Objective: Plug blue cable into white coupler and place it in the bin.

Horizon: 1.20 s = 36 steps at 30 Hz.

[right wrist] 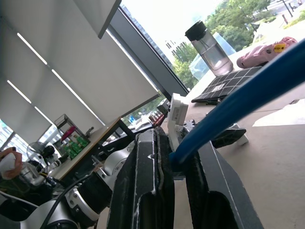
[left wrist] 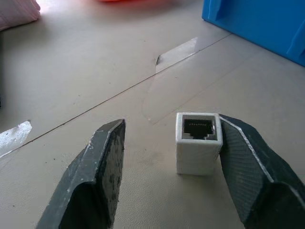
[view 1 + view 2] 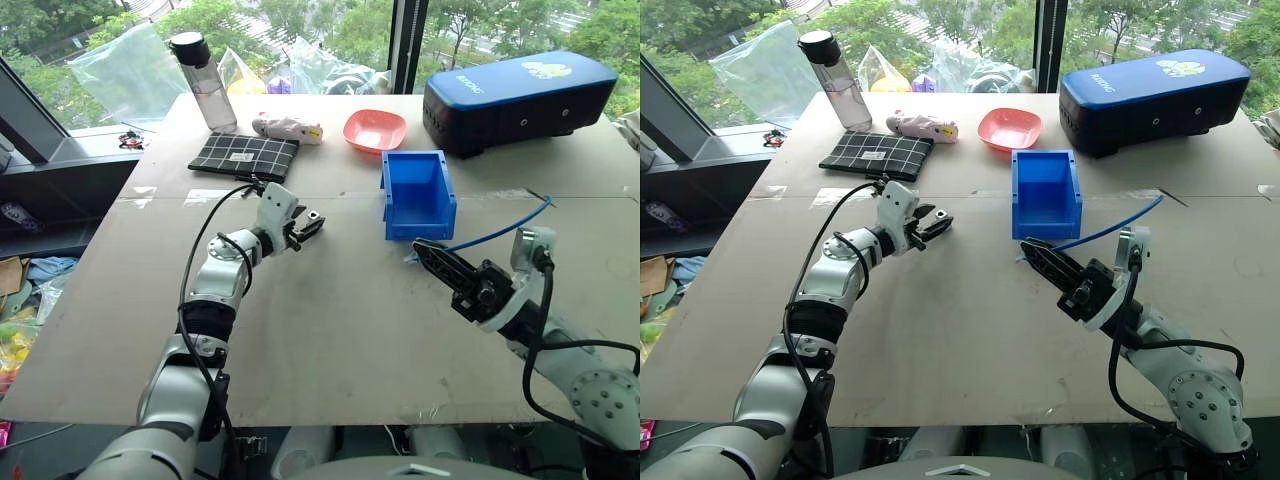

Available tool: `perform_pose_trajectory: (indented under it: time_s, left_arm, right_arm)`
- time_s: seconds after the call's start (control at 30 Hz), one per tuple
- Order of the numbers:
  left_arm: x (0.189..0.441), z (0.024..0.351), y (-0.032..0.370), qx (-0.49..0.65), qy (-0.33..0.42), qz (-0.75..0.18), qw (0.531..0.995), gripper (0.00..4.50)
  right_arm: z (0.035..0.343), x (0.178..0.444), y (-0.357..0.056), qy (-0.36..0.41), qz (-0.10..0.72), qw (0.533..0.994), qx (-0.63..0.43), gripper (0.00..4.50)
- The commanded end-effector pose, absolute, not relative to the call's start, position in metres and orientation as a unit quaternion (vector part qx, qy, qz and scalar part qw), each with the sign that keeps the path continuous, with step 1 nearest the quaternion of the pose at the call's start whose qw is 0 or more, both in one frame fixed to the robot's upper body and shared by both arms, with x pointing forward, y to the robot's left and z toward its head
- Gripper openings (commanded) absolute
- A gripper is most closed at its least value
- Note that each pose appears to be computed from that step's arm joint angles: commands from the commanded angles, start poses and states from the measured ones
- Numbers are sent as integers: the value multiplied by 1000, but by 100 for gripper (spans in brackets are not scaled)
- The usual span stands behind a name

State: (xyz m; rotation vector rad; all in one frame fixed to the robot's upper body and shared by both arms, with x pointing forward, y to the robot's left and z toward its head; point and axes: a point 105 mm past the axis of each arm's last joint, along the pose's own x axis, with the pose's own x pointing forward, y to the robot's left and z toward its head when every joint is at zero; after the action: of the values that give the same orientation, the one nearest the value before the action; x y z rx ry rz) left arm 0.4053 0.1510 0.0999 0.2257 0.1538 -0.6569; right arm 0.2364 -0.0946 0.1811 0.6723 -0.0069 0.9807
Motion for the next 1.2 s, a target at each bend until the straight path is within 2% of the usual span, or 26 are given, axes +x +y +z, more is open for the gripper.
perform_pose_trajectory:
  time_s: [0.03,0.07,0.17,0.33,0.47,0.67,0.9,1.2]
  left_arm:
    - [407,112,149,127,55,-337,931,86]
    - [406,112,149,127,55,-345,928,52]
    - [394,119,138,110,44,-407,906,53]
    - [352,133,93,98,30,-574,813,53]
    - [323,119,58,138,51,-672,726,53]
    - [309,102,26,190,72,-738,644,53]
    - [307,85,17,235,88,-765,593,53]
    - [306,81,15,246,92,-767,586,53]
  right_arm:
    - [193,231,-97,-29,467,829,307,0]
    - [193,231,-97,-29,465,830,305,0]
    - [192,232,-98,-28,461,837,294,0]
    - [183,238,-99,-14,465,856,223,0]
    - [171,245,-101,12,488,863,130,0]
    - [154,252,-104,56,533,844,18,0]
    - [141,269,-102,72,568,818,-59,0]
    - [121,271,-95,91,583,803,-89,0]
